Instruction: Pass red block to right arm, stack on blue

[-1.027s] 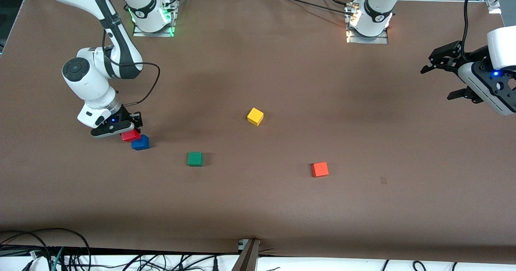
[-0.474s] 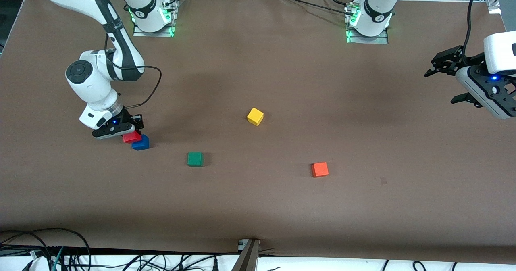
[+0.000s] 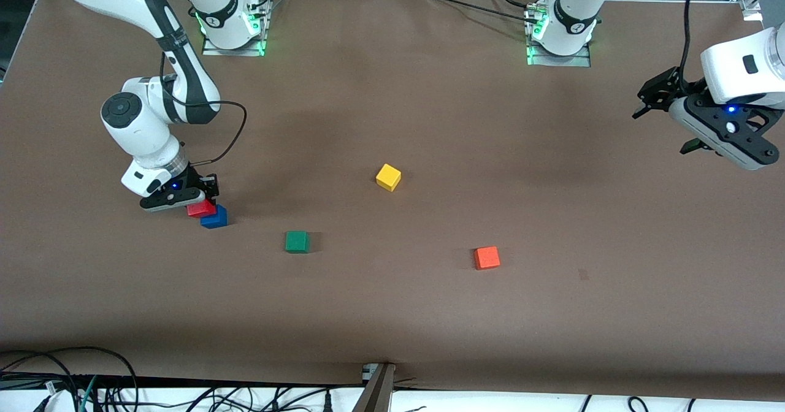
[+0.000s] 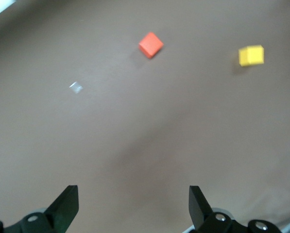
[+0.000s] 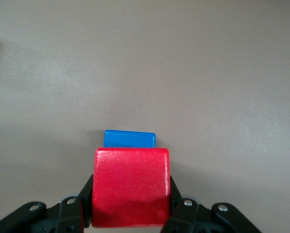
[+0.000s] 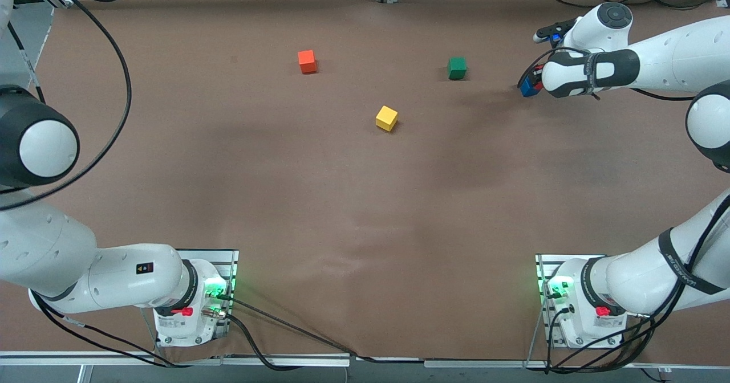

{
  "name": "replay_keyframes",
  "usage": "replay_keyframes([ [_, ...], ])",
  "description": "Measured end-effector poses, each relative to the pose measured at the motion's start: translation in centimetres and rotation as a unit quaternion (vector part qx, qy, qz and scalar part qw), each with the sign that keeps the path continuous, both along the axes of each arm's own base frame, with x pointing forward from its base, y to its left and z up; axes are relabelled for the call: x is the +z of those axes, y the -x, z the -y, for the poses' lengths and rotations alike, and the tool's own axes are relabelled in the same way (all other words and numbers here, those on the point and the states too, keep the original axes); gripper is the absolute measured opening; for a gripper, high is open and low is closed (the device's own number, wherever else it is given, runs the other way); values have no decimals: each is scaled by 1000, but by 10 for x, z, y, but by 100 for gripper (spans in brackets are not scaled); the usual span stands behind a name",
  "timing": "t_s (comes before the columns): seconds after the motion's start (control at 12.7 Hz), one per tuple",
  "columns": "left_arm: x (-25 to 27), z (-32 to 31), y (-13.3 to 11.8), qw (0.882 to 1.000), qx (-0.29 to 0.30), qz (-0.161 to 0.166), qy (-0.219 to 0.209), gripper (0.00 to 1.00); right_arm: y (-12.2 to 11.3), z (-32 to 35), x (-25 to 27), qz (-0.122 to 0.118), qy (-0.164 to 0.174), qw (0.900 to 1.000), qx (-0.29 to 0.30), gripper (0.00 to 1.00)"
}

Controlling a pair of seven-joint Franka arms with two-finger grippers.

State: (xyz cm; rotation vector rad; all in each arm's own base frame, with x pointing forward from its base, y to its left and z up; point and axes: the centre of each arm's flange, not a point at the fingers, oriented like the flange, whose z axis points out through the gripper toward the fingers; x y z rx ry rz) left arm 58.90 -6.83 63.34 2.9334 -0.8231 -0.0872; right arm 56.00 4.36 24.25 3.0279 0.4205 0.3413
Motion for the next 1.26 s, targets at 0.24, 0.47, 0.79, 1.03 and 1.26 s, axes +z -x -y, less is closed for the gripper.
replay_keyframes([
  [0.24, -25, 5, 5, 991, 130, 12, -16, 100, 0, 0, -3, -2, 0, 1000, 0, 58],
  [0.47, -50, 3, 25, 978, 198, 14, -59, 100, -1, -1, -5, -1, 1, 1000, 1, 58],
  [0.79, -40, -21, 42, 971, 227, 25, -64, 100, -1, -4, -7, 0, 1, 1000, 3, 58],
  [1.03, -32, -25, 43, 970, 232, 34, -62, 100, -2, -4, -7, 5, 0, 1000, 4, 58],
  [1.26, -12, -49, 42, 964, 254, 46, -58, 100, -2, -4, -7, 5, 0, 1000, 4, 58],
])
